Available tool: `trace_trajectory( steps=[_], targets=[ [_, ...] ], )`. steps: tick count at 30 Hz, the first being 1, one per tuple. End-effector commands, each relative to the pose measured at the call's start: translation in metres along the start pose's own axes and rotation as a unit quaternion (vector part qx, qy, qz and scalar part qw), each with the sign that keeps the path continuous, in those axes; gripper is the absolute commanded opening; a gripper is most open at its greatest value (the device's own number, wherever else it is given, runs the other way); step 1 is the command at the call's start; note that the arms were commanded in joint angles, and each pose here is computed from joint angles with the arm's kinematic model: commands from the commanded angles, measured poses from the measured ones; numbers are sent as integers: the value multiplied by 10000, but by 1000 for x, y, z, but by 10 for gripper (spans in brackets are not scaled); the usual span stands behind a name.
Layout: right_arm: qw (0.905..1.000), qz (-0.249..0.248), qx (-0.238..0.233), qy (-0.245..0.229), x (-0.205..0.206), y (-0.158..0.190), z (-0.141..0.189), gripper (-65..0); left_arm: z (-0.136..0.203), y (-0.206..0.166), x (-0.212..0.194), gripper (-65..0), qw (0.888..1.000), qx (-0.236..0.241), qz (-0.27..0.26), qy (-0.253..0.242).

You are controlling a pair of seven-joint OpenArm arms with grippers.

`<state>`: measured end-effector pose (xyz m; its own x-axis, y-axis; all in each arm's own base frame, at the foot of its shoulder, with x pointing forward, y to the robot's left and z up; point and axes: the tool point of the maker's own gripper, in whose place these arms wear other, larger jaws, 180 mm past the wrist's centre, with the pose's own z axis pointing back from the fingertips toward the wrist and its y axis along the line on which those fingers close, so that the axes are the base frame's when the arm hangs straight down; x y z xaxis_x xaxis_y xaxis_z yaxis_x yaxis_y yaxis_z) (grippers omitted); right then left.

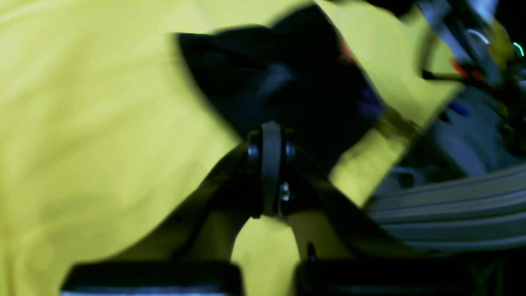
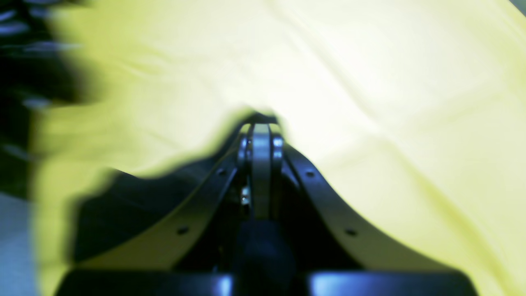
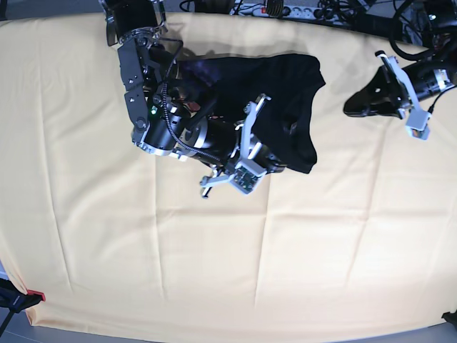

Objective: Fold the T-shirt properly
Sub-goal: 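Fold the strip end over with the right gripper, then grasp the folded bundle with both grippers and flip it over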

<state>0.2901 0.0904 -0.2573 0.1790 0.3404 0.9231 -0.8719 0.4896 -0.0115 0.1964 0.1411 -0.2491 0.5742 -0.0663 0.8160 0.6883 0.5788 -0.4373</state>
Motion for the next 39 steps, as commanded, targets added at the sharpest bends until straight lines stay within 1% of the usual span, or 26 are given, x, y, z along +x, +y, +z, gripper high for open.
trace_trajectory(
  steps=[1,3,5,8,10,13,15,17,21,25,29,34,39],
  targets=[
    [9994,133,13,-316,19,-5,1,-650,-4,-15,10,-650,9993,-222,-305,-19],
    [9997,228,-21,-48,4,-16,3,-650,-18,-39,6,-650,9965,-518,-618,218],
    [9993,272,-89,237,-13,-31,5,-650,-32,-56,-3,-650,9926,-705,-875,470],
    [9976,276,-171,613,-35,-53,8,-650,-52,-64,-25,-650,9860,-780,-1144,929],
    [9960,274,-241,816,-47,-67,10,-650,-62,-69,-43,-650,9794,-818,-1343,1267],
    [9946,331,-227,954,-56,-81,12,-650,-72,-73,-62,-650,9684,-867,-1688,1621],
    [9950,226,-103,971,-60,-83,12,-650,-77,-73,-68,-650,9620,-864,-1914,1744],
    [9944,115,7,1052,-68,-82,12,-650,-81,-71,-71,-650,9587,-824,-2055,1785],
    [9909,38,19,1348,-86,-82,17,-650,-87,-51,-74,-650,9589,-661,-2037,1864],
    [9909,-249,206,1310,-96,-72,25,-650,-91,-23,-76,-650,9621,-449,-1852,1953],
    [9875,-405,306,1493,-113,-61,29,-650,-92,13,-70,-650,9654,-168,-1728,1946],
    [9845,-685,523,1529,-125,-42,35,-650,-97,57,-48,-650,9730,190,-1591,1659],
    [9857,-590,627,1449,-120,-20,42,-650,-102,98,-22,-650,9785,602,-1558,1209]
  ],
)
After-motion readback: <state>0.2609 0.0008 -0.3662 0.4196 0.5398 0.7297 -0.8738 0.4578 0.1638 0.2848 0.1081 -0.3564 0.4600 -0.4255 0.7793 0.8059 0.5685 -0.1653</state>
